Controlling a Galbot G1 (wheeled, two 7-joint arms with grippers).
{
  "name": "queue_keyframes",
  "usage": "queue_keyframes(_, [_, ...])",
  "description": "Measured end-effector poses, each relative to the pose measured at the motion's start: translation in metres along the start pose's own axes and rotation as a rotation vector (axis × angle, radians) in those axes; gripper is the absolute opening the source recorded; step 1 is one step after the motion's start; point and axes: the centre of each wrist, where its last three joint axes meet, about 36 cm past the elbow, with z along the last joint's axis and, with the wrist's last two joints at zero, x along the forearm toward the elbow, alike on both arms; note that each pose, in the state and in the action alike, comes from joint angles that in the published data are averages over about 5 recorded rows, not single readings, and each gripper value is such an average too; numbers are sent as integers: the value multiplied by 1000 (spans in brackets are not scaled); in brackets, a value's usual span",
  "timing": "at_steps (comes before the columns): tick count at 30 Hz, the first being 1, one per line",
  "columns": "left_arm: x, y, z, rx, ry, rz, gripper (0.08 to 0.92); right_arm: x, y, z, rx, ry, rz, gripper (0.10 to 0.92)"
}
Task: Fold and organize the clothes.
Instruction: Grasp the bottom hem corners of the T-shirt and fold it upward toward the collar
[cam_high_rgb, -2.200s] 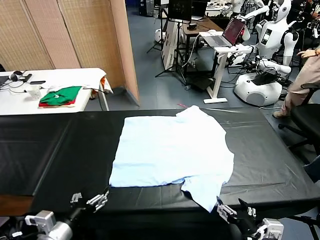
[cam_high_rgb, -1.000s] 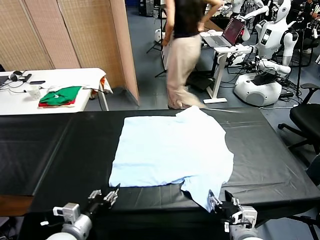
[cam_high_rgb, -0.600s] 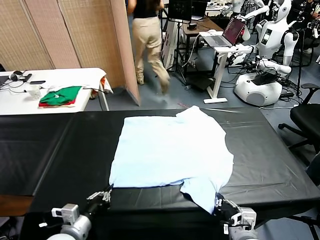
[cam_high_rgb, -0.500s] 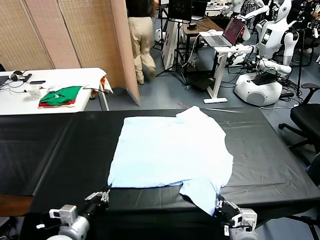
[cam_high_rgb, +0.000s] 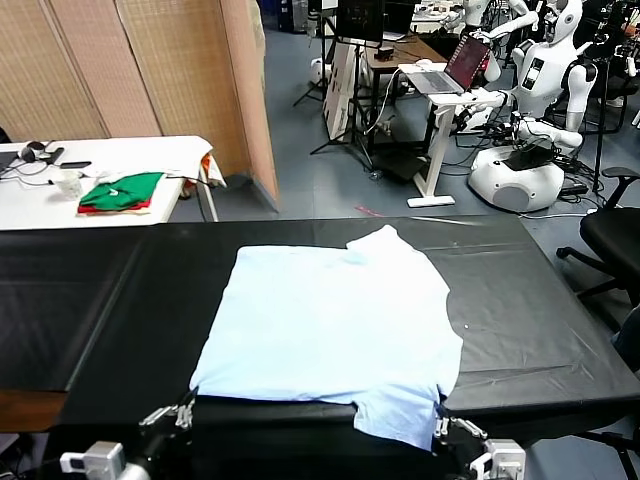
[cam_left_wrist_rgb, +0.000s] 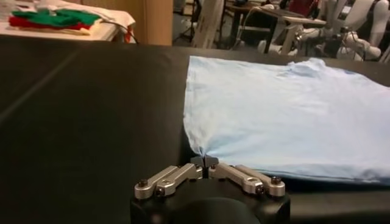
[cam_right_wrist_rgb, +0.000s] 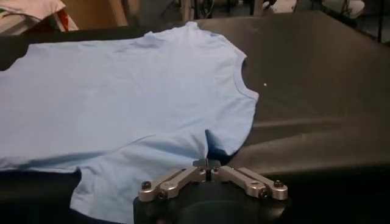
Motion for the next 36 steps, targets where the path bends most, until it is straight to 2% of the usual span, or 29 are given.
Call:
queue_keyframes(10, [-54, 0, -18, 8, -146, 27, 155, -64, -10, -10, 26, -115, -10, 141])
queue_keyframes(16, [-83, 7, -27, -34, -193, 21, 155, -106, -15, -18, 54, -138, -3, 141])
queue_keyframes(21, [-109, 13, -27, -68, -198, 13, 155, -135, -18, -23, 82, -138, 0, 141])
queue_keyframes(33, [-160, 14, -16, -113, -157, 18, 155, -173, -22, -27, 101, -113, 1, 149])
queue_keyframes(36, [-169, 14, -15, -121, -149, 18, 155, -172, -23, -27, 100, -89, -23, 249])
